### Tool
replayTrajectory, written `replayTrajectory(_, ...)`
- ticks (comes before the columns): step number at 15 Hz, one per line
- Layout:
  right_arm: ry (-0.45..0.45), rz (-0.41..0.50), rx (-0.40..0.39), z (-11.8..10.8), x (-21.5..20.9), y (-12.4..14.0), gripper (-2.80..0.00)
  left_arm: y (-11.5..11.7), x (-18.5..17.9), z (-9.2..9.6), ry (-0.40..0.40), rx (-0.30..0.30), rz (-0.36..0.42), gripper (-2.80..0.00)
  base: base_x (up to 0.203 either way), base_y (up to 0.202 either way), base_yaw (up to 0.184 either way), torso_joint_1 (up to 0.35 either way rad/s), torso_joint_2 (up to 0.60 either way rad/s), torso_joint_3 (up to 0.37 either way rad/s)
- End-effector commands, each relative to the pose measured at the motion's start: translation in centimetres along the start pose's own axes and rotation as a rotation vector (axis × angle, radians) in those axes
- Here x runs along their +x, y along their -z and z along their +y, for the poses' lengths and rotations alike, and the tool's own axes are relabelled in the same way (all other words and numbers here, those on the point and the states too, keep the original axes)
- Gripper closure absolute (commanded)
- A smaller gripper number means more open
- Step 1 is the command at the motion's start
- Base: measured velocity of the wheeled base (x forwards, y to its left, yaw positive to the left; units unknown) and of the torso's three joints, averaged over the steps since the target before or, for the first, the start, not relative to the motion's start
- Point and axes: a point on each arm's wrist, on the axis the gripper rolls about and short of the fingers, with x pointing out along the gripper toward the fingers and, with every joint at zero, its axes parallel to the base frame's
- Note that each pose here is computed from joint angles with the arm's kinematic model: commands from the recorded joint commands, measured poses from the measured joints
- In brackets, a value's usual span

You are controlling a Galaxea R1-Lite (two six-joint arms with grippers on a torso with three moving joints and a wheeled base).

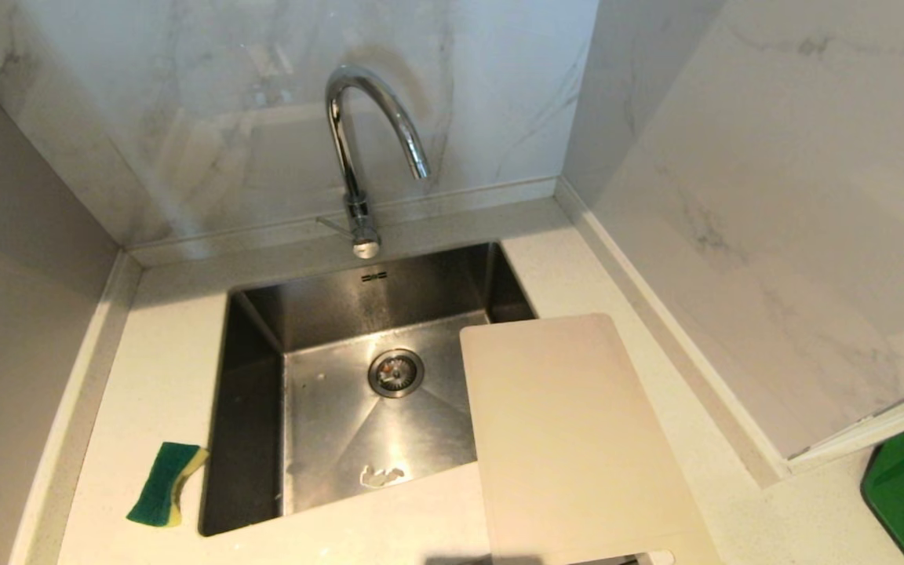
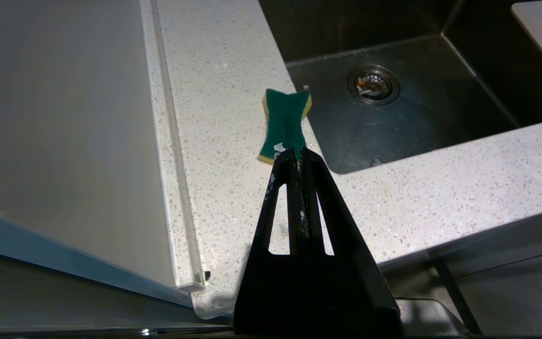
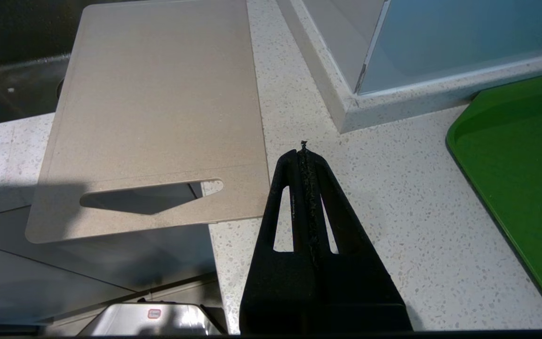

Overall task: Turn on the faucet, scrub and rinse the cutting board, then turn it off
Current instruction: Turn on the tap

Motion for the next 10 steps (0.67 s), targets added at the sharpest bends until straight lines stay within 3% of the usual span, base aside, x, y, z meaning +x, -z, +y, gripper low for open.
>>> replayTrajectory(1,0.0,0.001,0.0,0.0,0.01,-0.01,0.0,0.09,0.02,0.0,0.0,0.001,0.002,0.0,0.0,0.0,0.0,0.0,0.0,0.0)
replayTrajectory(10,-0.002,0.0,-0.005,0.0,0.0,0.0,0.0,0.05,0.02,0.01,0.006,0.011,0.0,0.0,0.0,0.0,0.0,0.0,0.0,0.0)
